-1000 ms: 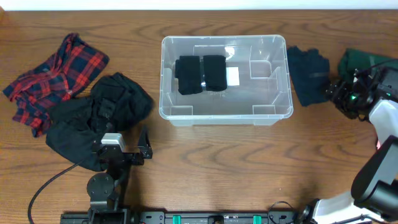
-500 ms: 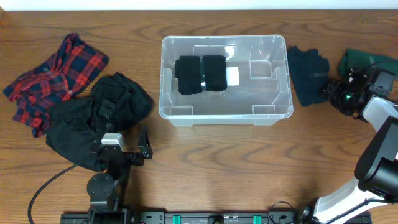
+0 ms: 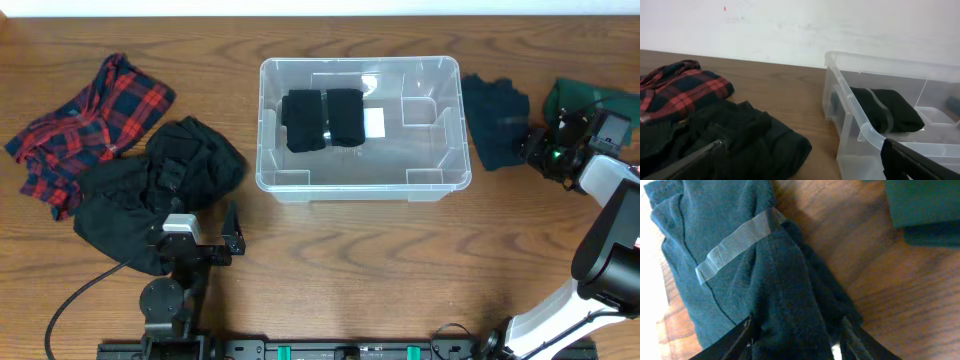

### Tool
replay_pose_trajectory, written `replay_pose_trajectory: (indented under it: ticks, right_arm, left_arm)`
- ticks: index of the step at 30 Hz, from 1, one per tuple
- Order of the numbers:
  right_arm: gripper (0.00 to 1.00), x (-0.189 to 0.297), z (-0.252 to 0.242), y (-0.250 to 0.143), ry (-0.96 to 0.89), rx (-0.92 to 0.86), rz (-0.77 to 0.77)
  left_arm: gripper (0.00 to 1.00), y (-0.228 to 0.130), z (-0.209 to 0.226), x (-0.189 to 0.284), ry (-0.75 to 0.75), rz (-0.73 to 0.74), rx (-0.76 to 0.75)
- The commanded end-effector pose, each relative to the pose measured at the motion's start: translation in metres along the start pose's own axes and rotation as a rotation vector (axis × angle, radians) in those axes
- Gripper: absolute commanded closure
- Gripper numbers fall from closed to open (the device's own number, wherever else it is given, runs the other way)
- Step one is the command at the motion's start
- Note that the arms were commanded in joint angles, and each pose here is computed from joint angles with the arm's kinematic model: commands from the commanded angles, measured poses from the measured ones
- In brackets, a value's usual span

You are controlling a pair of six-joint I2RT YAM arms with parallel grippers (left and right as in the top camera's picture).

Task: Pack container
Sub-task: 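Open the right gripper, withdraw, and grasp the upper black garment, then lift the black garment and lower it into the bin's back-right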

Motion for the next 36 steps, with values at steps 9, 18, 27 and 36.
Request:
replay_pose_trajectory:
  ticks: [9,18,27,36]
  right_arm:
    - [0.98,-0.021,-0.002,-0.013,0.016,0.008,0.035]
    - [0.99,-0.002,0.010,0.004,0.039,0.018,-0.010]
    - [0.99,0.102,0.065,0.050,0.082,0.114,-0.202]
    - [0.99,0.202,0.140,0.058,0.165,0.281,-0.414]
  left_arm:
    - [0.02,-0.015,0.003,-0.001,0.002,0.051,0.008]
    - [0.02,-0.015,0.003,-0.001,0.002,0.051,0.008]
    - [0.02,-0.015,0.003,-0.001,0.002,0.051,0.008]
    - [0.02,-0.015,0.003,-0.001,0.002,0.051,0.008]
Point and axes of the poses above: each gripper's point midway between its finger pads, its own x axis back along the fingers, its own z axis along the line the jaws close on, y = z × x, the point moved 3 cm from there along x, back along the fingers, and after that the axes turned 9 degrees about x, right-handed, at the moved point
